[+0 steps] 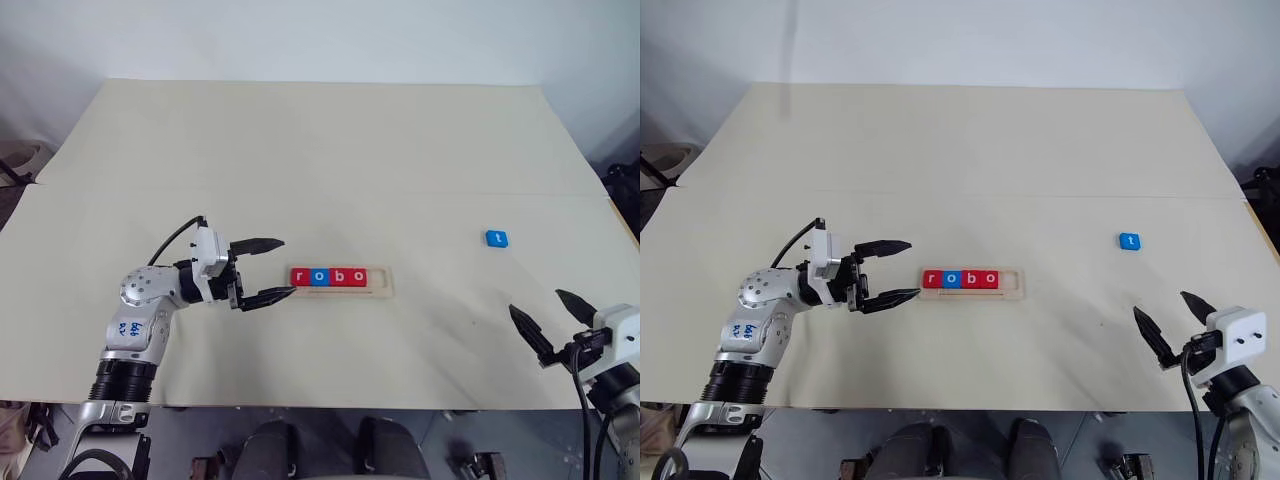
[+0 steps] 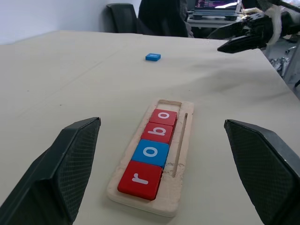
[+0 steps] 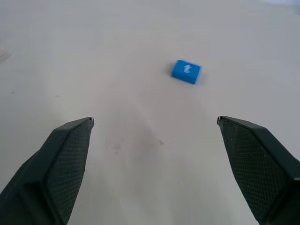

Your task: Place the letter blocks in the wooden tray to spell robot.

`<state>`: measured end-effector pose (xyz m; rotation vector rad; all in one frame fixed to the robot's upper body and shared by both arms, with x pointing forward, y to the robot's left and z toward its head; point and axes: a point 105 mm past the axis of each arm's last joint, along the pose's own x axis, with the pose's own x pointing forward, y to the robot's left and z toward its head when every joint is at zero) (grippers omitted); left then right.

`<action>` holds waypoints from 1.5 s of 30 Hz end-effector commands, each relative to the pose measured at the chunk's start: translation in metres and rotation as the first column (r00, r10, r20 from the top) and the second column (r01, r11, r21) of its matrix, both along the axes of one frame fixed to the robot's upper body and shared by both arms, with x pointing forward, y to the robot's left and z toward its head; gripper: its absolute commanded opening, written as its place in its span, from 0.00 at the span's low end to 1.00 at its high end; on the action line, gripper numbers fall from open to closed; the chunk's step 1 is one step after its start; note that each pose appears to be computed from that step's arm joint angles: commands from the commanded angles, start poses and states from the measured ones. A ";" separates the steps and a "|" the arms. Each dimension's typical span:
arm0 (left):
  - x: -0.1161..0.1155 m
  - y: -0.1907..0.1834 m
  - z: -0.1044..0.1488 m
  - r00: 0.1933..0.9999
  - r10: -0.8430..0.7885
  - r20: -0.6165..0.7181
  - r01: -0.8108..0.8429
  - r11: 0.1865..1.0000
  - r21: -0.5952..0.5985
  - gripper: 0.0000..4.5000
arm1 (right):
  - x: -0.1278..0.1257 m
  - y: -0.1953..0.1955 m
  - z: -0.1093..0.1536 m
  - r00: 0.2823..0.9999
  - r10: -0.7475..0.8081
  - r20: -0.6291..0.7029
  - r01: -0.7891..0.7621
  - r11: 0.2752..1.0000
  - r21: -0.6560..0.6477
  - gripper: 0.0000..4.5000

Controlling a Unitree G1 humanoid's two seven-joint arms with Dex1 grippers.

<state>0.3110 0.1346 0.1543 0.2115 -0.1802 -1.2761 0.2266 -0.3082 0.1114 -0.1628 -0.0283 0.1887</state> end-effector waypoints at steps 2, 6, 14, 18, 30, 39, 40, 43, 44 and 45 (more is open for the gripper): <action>-0.001 -0.002 0.008 0.999 -0.016 0.040 0.016 1.000 -0.003 1.00 | -0.001 0.006 0.009 0.999 0.005 0.040 -0.005 1.000 -0.002 0.99; -0.002 -0.002 0.008 0.999 -0.012 0.043 0.012 1.000 -0.006 1.00 | 0.024 0.016 0.018 0.999 0.034 0.023 -0.034 0.999 0.017 0.99; -0.011 -0.008 0.007 0.998 -0.034 0.049 0.035 0.999 -0.013 1.00 | 0.097 0.001 0.029 0.978 -0.095 -0.185 0.105 0.994 0.044 0.99; -0.013 -0.009 0.008 0.998 -0.034 0.053 0.035 0.999 -0.016 1.00 | 0.124 -0.003 0.032 0.951 -0.134 -0.279 0.152 0.987 0.044 0.99; -0.019 -0.003 0.008 0.998 0.009 0.057 -0.008 1.000 -0.024 1.00 | 0.151 -0.001 0.050 0.910 -0.193 -0.366 0.224 0.974 0.045 0.99; -0.019 -0.004 0.008 0.998 0.012 0.060 -0.011 1.000 -0.026 1.00 | 0.157 -0.009 0.039 0.883 -0.241 -0.404 0.277 0.960 0.033 0.95; -0.019 -0.005 0.008 0.998 0.012 0.061 -0.011 1.000 -0.027 1.00 | 0.158 -0.010 0.037 0.880 -0.245 -0.407 0.283 0.958 0.035 0.91; -0.018 -0.005 0.009 0.998 0.014 0.064 -0.012 1.000 -0.027 1.00 | 0.162 -0.004 0.032 0.881 -0.220 -0.418 0.258 0.965 0.037 0.73; -0.018 -0.005 0.009 0.998 0.014 0.064 -0.012 1.000 -0.027 1.00 | 0.163 -0.002 0.031 0.883 -0.211 -0.420 0.249 0.968 0.037 0.65; -0.018 -0.004 0.009 0.998 0.016 0.065 -0.015 1.000 -0.027 1.00 | 0.164 0.001 0.031 0.885 -0.201 -0.420 0.240 0.970 0.042 0.57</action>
